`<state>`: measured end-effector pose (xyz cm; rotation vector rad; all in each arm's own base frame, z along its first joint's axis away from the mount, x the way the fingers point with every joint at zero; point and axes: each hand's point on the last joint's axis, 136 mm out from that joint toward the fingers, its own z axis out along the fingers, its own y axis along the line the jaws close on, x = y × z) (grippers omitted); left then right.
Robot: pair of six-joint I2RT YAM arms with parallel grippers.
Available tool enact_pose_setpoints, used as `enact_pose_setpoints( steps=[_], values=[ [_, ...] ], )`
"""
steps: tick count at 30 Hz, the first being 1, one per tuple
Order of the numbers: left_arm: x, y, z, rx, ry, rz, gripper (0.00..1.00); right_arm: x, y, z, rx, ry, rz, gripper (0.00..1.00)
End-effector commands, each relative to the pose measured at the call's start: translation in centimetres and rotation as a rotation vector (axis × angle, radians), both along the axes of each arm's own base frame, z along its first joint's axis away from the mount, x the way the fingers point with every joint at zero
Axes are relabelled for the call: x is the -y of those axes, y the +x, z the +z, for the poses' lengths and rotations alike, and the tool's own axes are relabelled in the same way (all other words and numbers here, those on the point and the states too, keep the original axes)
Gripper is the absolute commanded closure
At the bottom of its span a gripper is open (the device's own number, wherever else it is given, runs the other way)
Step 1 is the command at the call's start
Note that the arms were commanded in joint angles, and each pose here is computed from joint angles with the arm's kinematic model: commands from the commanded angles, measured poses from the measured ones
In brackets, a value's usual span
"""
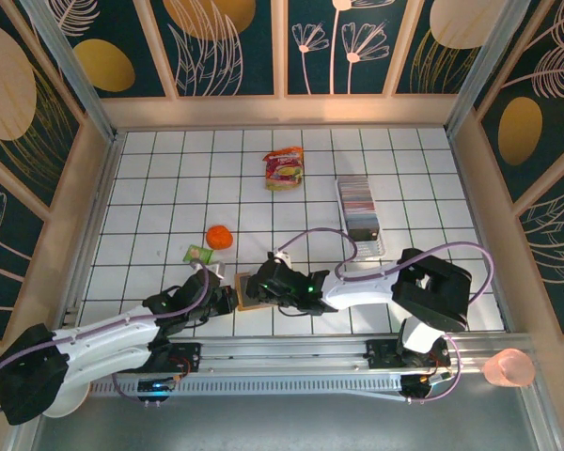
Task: Put the credit cards into the card holder
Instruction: Flip over the card slot in the card holder.
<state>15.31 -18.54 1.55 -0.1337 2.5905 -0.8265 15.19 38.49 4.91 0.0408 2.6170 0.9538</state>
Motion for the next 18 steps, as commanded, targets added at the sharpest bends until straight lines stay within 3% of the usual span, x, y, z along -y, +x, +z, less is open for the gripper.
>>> enact_pose_setpoints(
  steps=[1,11,18],
  values=[
    [-0.5,0.2,-0.1,0.006,0.000,0.042,0.95,-0.4,-0.4,-0.8,-0.015,0.006,0.005,0.59],
    [-1.3,0.6,0.7,0.017,-0.039,0.132,0.96,-1.5,-0.3,-0.2,-0.002,0.045,0.022,0.59],
    [-3.5,0.9,-0.2,0.017,0.050,0.215,0.97,-3.0,-0.2,0.7,0.008,0.099,0.049,0.59]
  ],
)
